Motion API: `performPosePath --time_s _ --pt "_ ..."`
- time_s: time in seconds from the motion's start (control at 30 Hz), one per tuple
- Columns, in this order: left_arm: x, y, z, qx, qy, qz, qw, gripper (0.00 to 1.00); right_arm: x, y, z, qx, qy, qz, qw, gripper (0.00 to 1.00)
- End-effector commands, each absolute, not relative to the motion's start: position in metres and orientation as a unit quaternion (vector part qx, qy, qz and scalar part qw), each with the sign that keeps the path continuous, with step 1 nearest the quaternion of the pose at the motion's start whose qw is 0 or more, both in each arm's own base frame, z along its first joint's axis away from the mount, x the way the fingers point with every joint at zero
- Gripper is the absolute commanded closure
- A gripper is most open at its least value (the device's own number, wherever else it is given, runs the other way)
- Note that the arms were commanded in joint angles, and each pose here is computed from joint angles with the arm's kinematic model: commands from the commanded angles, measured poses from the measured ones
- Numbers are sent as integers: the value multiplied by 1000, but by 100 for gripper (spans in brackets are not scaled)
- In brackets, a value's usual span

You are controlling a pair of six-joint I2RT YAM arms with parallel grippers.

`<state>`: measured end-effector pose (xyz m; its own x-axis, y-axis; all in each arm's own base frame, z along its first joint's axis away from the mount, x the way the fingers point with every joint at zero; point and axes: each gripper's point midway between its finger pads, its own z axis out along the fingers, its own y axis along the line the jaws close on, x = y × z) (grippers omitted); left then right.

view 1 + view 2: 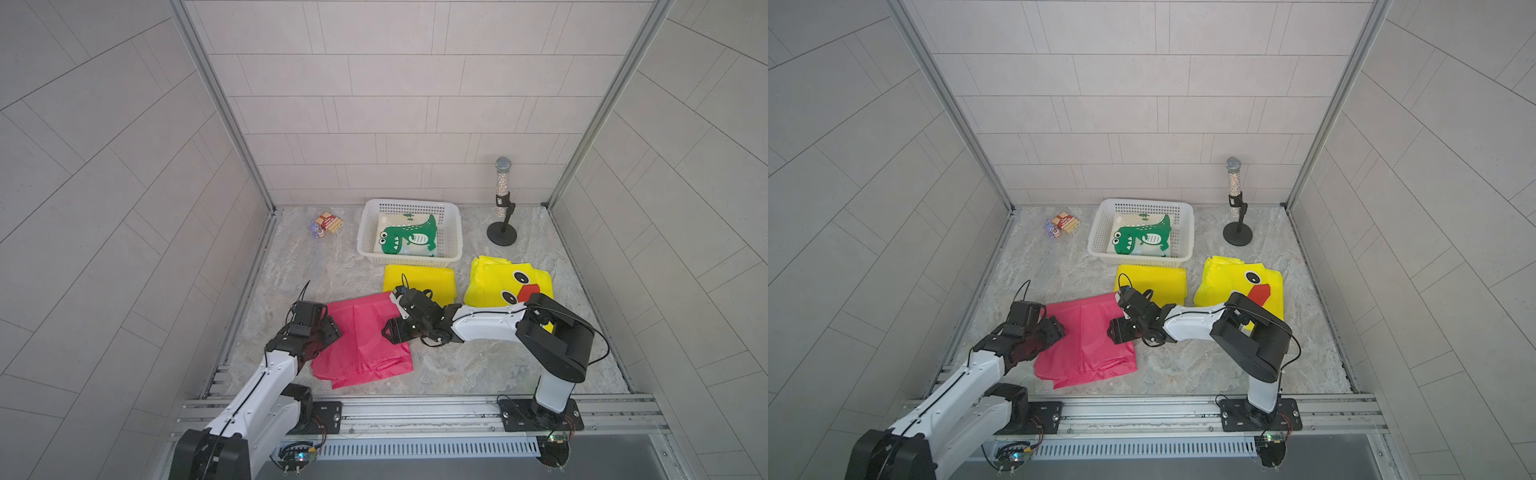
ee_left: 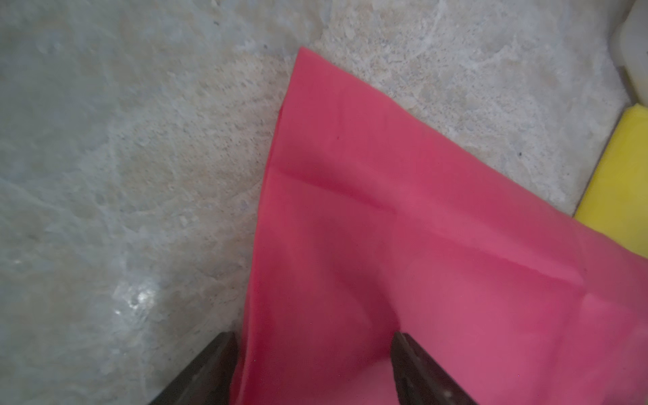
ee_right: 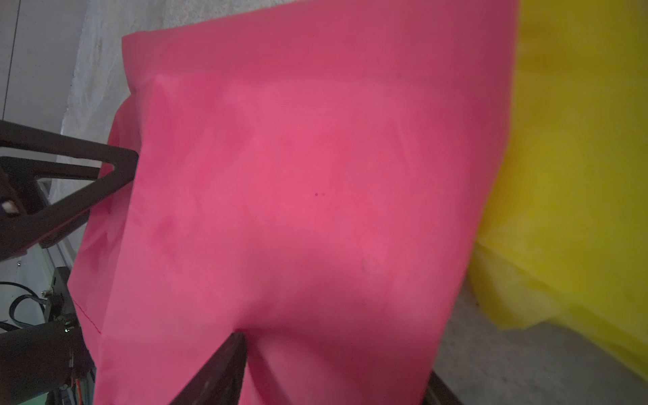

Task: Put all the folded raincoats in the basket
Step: Pick up the raincoat from the center of the board.

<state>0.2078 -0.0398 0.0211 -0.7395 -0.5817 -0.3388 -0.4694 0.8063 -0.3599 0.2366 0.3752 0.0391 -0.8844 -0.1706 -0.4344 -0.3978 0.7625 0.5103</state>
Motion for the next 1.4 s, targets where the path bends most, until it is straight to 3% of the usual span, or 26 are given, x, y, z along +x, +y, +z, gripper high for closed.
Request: performPosePath --time_s 0.0,0.03,0.17,0.27,0.4,1.03,1.37 --pt "179 -48 -2 -286 935 -134 164 35 226 374 25 -148 928 301 161 39" --pt "179 -49 -1 -286 934 -136 165 40 226 375 27 -147 927 303 163 42" --pt "182 -52 4 -286 931 -149 173 76 229 380 37 -149 923 312 171 60" --pt "184 -53 10 -286 929 -154 179 83 230 384 46 -150 919 320 175 82" --pt "185 -55 17 -283 928 -160 180 100 233 389 61 -151 913 331 185 98" --pt "234 -66 123 -258 908 -203 260 100 254 390 160 -163 887 342 264 100" --pt "291 -75 180 -231 900 -209 305 100 300 358 214 -133 882 333 305 100"
